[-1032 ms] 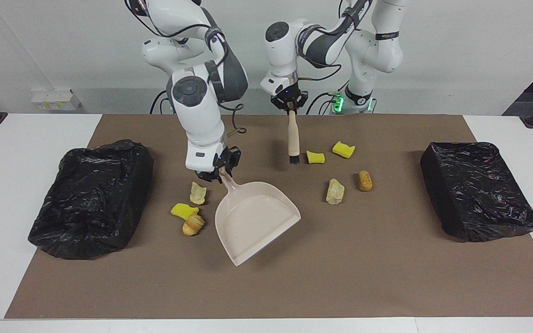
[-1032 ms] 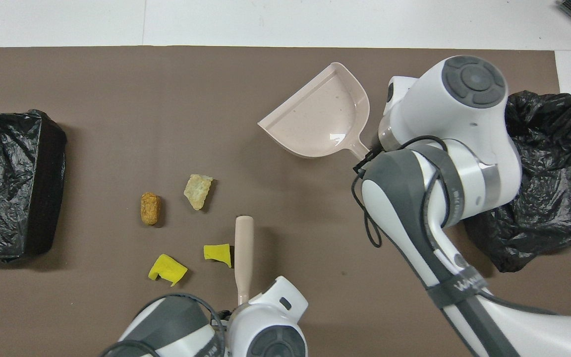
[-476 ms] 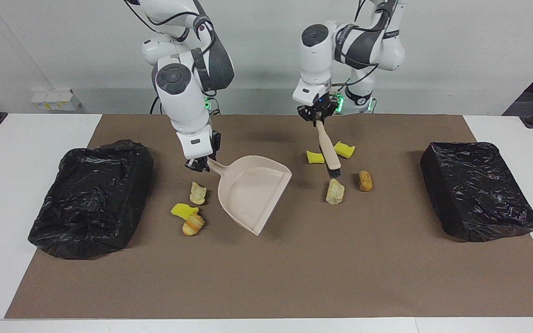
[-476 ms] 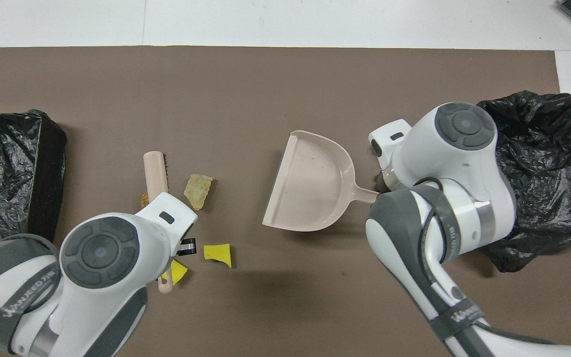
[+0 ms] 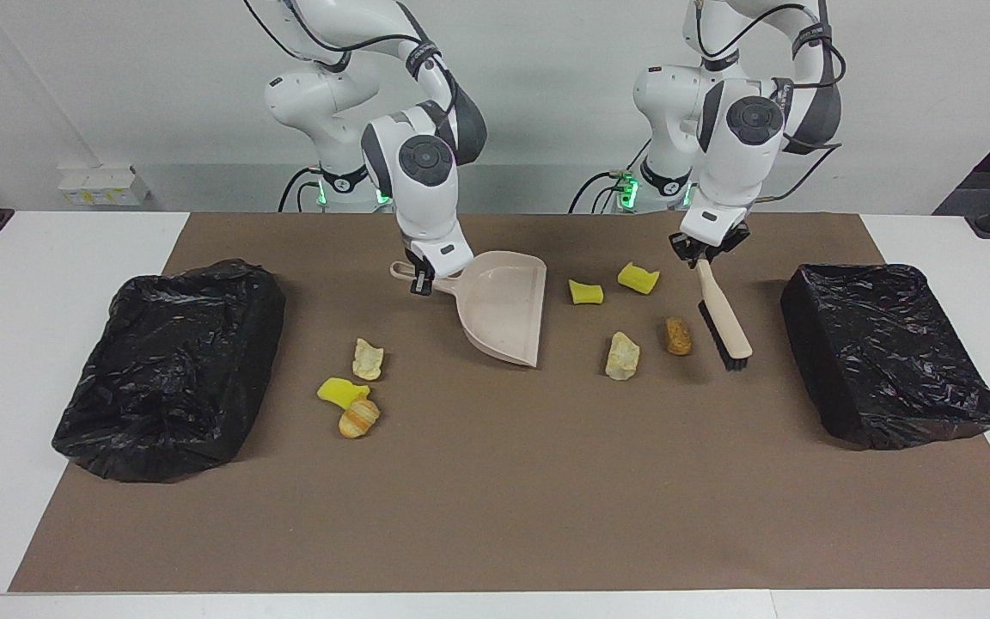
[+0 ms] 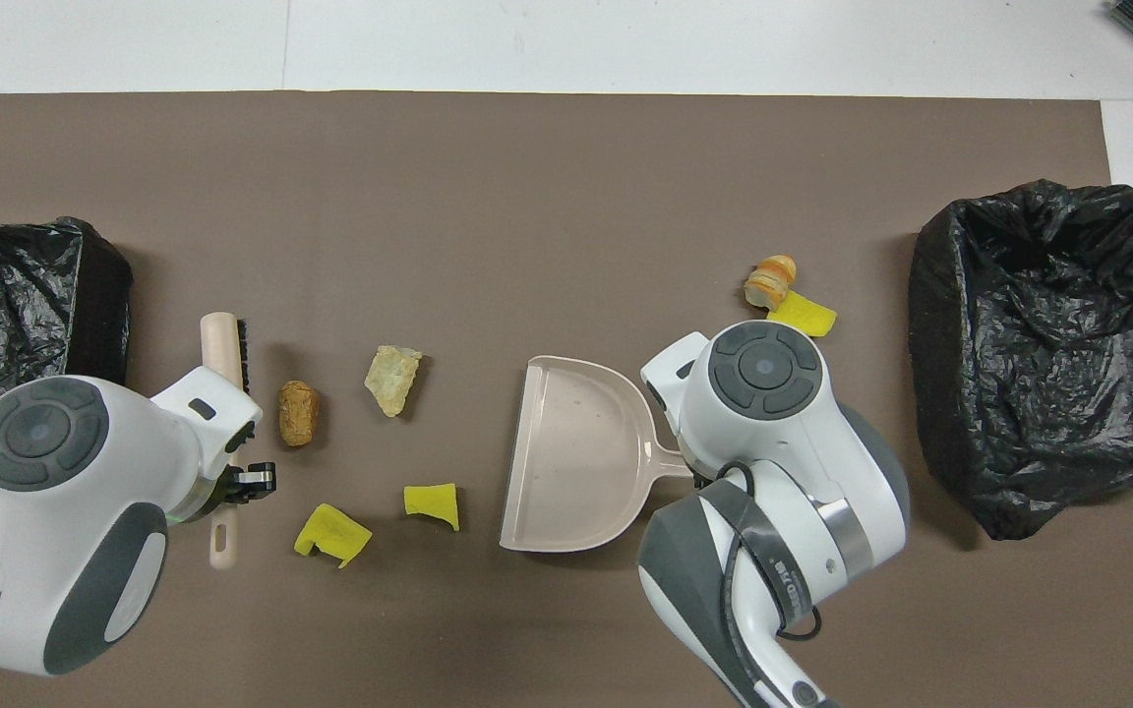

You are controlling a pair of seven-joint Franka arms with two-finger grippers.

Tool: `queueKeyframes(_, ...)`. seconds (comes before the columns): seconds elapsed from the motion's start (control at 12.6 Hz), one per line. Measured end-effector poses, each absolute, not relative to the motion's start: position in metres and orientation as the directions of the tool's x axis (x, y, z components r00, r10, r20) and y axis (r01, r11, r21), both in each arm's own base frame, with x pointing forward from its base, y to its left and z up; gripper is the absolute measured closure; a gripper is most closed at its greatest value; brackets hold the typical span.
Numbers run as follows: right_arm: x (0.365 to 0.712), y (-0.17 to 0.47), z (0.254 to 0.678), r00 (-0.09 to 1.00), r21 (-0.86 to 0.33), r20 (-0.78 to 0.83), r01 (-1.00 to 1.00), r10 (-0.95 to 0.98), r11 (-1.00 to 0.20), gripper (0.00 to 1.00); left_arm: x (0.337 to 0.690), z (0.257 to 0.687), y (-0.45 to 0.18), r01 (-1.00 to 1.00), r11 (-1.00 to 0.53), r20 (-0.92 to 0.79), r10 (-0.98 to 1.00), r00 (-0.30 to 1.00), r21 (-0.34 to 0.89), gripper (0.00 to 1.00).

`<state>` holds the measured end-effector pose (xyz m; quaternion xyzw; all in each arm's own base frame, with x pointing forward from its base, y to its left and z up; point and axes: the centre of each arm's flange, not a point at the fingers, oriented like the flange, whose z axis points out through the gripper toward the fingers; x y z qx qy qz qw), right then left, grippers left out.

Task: Sweep and dump trash in bin
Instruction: 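Carry the dustpan toward the debris while the left gripper grasps the brush, then sweep the bread and cracker bits into the dustpan with the left gripper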

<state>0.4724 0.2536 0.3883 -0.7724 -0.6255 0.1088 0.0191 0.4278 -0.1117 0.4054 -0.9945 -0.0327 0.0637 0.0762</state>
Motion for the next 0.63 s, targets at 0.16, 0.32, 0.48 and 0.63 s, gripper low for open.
queueKeyframes(0.16, 0.455, 0.276, 0.38, 0.247, -0.122, -0.178, 0.955, 0.952, -0.271, 0.68, 0.416, 0.378, -0.109, 0.049, -0.987, -0.124, 0.069, 0.99, -0.153, 0.74)
queueKeyframes(0.32, 0.445, 0.296, 0.366, 0.269, -0.095, -0.181, 0.953, 0.946, -0.289, 0.68, 0.41, 0.362, -0.11, 0.042, -0.988, -0.123, 0.061, 0.991, -0.15, 0.74)
queueKeyframes(0.48, 0.446, 0.297, 0.358, 0.272, -0.095, -0.189, 0.951, 0.944, -0.293, 0.68, 0.412, 0.354, -0.115, 0.026, -0.99, -0.102, 0.041, 0.994, -0.14, 0.74)
queueKeyframes(0.63, 0.446, 0.298, 0.357, 0.271, -0.095, -0.189, 0.952, 0.944, -0.292, 0.68, 0.418, 0.345, -0.13, -0.049, -0.992, -0.068, -0.041, 0.997, -0.118, 0.74)
